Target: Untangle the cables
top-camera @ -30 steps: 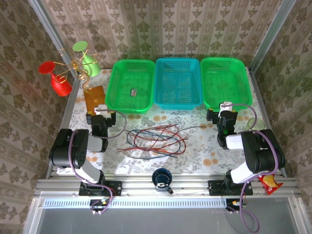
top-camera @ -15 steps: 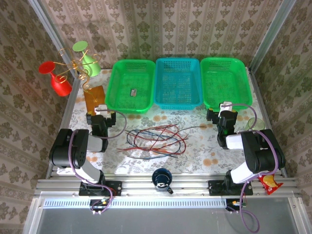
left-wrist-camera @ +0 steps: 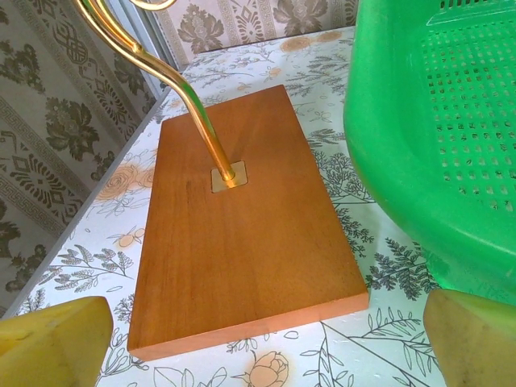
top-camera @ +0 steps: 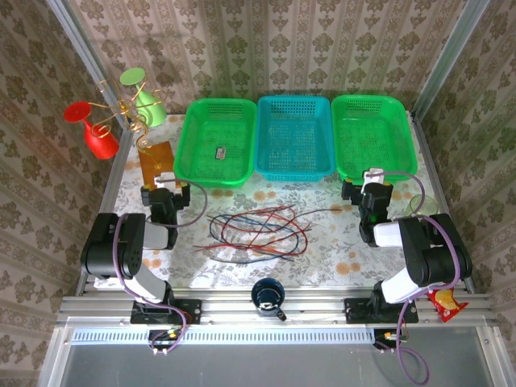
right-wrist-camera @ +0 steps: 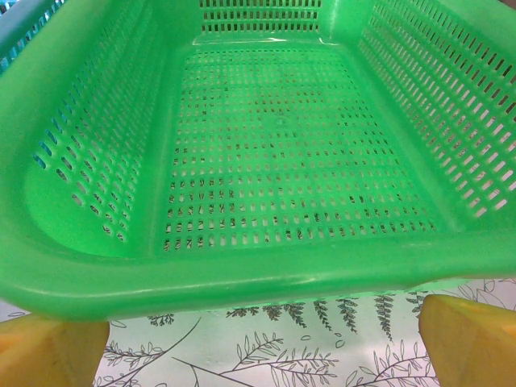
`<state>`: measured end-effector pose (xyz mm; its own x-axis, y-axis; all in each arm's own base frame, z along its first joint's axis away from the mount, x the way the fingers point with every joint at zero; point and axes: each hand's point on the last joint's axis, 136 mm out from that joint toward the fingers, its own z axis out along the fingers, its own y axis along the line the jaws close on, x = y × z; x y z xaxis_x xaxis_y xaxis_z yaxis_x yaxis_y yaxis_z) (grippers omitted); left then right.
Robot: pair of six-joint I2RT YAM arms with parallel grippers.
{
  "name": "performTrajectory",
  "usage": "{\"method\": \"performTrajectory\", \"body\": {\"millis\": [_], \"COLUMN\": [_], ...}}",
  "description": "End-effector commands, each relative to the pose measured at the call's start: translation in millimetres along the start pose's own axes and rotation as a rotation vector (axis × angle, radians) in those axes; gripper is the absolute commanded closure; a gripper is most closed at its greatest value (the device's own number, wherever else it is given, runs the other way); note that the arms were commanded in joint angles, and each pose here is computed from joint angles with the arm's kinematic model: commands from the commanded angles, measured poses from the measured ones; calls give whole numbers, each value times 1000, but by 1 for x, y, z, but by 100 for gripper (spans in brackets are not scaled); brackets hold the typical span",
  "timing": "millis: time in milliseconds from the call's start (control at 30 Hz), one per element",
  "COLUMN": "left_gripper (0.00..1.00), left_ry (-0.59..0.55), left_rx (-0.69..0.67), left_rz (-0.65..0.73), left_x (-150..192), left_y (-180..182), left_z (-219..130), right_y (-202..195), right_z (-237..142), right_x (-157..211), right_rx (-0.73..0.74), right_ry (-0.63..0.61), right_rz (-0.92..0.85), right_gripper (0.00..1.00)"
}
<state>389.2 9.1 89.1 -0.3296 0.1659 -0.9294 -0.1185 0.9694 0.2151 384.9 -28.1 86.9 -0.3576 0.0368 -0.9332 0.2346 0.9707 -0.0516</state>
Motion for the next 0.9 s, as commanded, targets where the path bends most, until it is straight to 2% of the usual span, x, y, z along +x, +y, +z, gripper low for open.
{"method": "performTrajectory", "body": {"millis": [0, 200, 300, 467, 567, 700, 867], "left_gripper": [0, 0, 0, 0, 0, 0, 0], "left_ry": [-39, -119, -133, -181, -119, 25, 264], "left_rx": [-8, -37, -36, -7, 4, 67, 153], "left_rz": [-24, -13, 18, 0, -22, -81, -162], "left_x": [-14, -34, -55, -105, -120, -112, -77], "left_y": [2, 6, 4, -2, -4, -15, -33], "left_z": [-2, -26, -38, -67, -84, -108, -141], "right_y": [2, 5, 9, -4, -8, 3, 68], "right_z": [1, -19, -34, -59, -77, -104, -141], "right_x": [-16, -33, -54, -84, -91, -96, -91], "right_rx": [-7, -6, -15, 27, 32, -38, -297], "right_ry": [-51, -119, -125, -87, -45, -6, 60], "right_rz": [25, -1, -28, 75, 127, 149, 59], "right_gripper": [0, 0, 0, 0, 0, 0, 0]}}
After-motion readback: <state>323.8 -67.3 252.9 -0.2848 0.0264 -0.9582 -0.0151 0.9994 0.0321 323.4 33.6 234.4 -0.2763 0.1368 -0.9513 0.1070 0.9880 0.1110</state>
